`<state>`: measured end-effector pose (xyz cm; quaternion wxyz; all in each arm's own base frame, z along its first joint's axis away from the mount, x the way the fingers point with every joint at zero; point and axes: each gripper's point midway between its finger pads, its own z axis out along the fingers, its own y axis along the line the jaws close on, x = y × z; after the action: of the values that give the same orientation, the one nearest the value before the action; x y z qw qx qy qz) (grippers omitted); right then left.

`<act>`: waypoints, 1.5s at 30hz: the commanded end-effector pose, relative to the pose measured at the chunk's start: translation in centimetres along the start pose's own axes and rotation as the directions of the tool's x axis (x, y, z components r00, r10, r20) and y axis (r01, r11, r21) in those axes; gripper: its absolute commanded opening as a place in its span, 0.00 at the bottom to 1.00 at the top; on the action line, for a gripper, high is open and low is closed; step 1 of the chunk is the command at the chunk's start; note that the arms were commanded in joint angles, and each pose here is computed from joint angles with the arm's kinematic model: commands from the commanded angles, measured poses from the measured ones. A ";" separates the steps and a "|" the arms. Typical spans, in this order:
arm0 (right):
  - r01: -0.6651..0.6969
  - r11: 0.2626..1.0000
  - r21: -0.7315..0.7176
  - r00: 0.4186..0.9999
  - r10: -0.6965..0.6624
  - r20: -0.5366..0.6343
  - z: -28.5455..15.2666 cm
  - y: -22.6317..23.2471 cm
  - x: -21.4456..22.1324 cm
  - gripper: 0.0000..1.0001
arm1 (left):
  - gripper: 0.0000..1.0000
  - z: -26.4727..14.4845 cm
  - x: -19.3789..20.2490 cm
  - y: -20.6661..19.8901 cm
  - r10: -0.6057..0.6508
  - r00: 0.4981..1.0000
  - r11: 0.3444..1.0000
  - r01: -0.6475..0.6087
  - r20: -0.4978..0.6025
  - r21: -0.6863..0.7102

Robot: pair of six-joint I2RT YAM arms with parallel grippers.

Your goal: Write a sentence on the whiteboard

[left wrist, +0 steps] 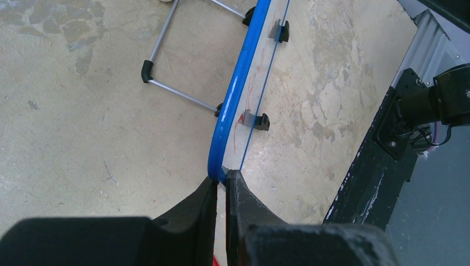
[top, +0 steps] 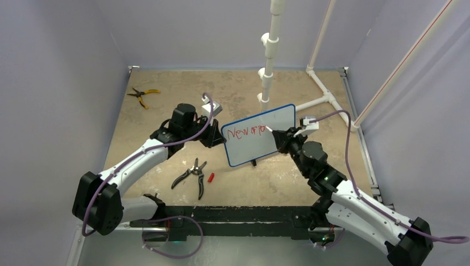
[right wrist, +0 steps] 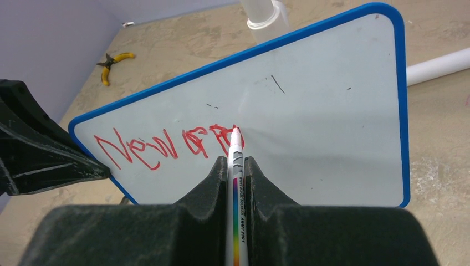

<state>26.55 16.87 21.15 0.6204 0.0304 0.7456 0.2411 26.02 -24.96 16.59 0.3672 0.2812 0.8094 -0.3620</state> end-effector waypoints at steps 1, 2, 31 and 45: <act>-0.009 1.000 0.003 0.999 0.009 0.046 -0.6 0.1 -2.0 0.00 | 0.00 -0.5 -1.0 -0.3 0.031 0.999 1.000 -0.031 0.042 -0.003; -0.009 1.000 0.011 0.999 0.009 0.048 -0.7 -0.1 -2.1 0.00 | 0.00 -0.5 -1.0 -0.3 0.032 0.999 0.999 -0.032 0.042 -0.001; 0.011 1.000 -0.029 0.998 -0.010 0.055 0.8 0.4 -1.7 0.00 | 0.00 -0.5 -0.9 -0.4 0.033 0.999 0.999 -0.033 0.041 0.004; -0.008 1.000 0.025 0.999 0.009 -0.033 0.5 -1.1 1.0 0.00 | 0.00 -0.2 -0.8 -0.4 0.025 0.999 1.000 -0.026 0.035 0.011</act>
<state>27.09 16.96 20.72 0.6159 0.0240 0.7491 0.2429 25.91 -24.92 16.66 0.3673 0.2812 0.8097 -0.3610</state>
